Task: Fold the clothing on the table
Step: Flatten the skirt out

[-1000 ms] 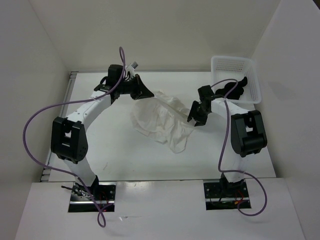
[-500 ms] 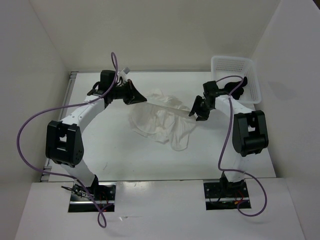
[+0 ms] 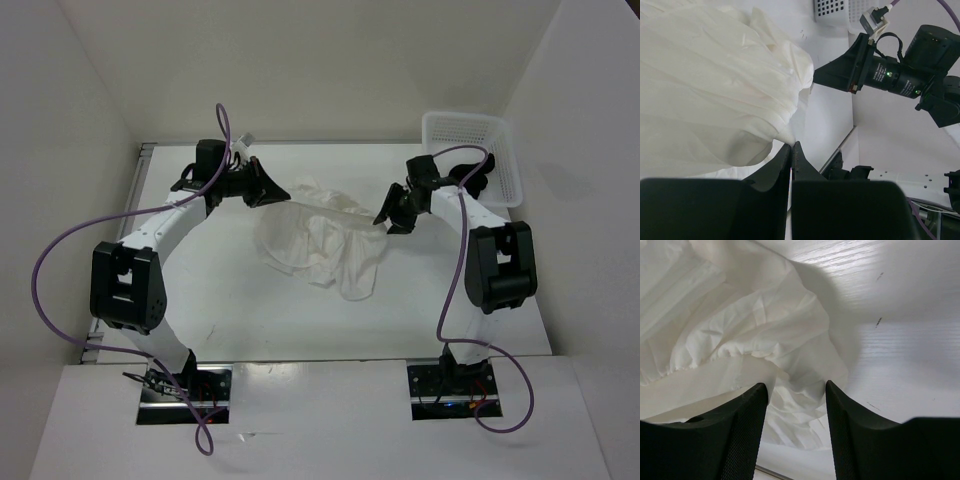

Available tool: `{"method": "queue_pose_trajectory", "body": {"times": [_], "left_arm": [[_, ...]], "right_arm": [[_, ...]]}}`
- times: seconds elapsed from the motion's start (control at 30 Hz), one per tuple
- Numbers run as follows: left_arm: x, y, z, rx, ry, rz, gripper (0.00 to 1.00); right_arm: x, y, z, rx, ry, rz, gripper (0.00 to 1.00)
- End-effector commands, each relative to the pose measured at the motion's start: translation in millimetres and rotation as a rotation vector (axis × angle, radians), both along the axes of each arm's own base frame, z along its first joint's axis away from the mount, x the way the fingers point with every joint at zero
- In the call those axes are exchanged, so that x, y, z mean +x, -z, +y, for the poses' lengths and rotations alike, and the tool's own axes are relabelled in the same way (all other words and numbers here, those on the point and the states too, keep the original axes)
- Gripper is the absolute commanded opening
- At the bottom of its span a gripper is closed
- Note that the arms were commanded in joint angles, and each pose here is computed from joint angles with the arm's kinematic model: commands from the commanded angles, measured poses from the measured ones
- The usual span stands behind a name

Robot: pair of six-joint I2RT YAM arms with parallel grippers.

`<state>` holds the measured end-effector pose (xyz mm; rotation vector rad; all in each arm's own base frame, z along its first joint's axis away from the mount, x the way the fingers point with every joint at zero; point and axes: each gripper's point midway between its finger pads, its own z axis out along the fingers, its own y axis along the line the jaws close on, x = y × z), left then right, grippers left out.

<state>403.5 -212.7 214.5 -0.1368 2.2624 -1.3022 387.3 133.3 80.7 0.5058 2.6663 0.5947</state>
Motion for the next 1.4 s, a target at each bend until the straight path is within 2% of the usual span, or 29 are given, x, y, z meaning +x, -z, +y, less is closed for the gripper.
{"method": "queue_pose_trajectory", "body": {"times": [0.0,0.13,0.27,0.4,0.6,0.93,1.03,1.17,1.37], "left_arm": [[-2.7,-29.0,1.6,-0.022,0.017,-0.091,0.00],[-6.7,-32.9,2.3,-0.023,0.018,-0.100,0.00],[-8.1,-28.6,2.5,-0.022,0.017,-0.089,0.00],[-10.7,-36.6,3.0,-0.025,0.018,-0.109,0.00],[-18.3,-32.9,3.0,-0.033,0.022,-0.095,0.00],[-27.6,-34.6,3.5,-0.038,0.031,-0.091,0.00],[-26.4,-31.0,5.5,-0.021,0.019,-0.087,0.00],[-27.1,-25.0,7.0,-0.008,0.014,-0.077,0.00],[-23.5,-13.1,6.4,-0.003,0.014,-0.047,0.00]], "right_arm": [[11.0,-12.6,-17.5,-0.043,0.086,-0.020,0.55],[6.6,10.2,-11.6,0.013,0.126,0.095,0.51],[6.2,15.3,-8.2,0.079,0.235,0.154,0.49],[7.8,23.8,-23.8,0.036,0.365,0.179,0.52],[7.6,21.4,-26.4,0.161,0.512,0.201,0.52],[-2.0,35.4,-29.5,0.231,0.730,0.304,0.52],[-0.4,25.4,-34.8,0.219,0.753,0.270,0.52],[10.3,-8.6,-49.6,0.190,0.786,0.140,0.52],[23.6,-76.5,-46.1,0.219,0.669,-0.022,0.52]]}}
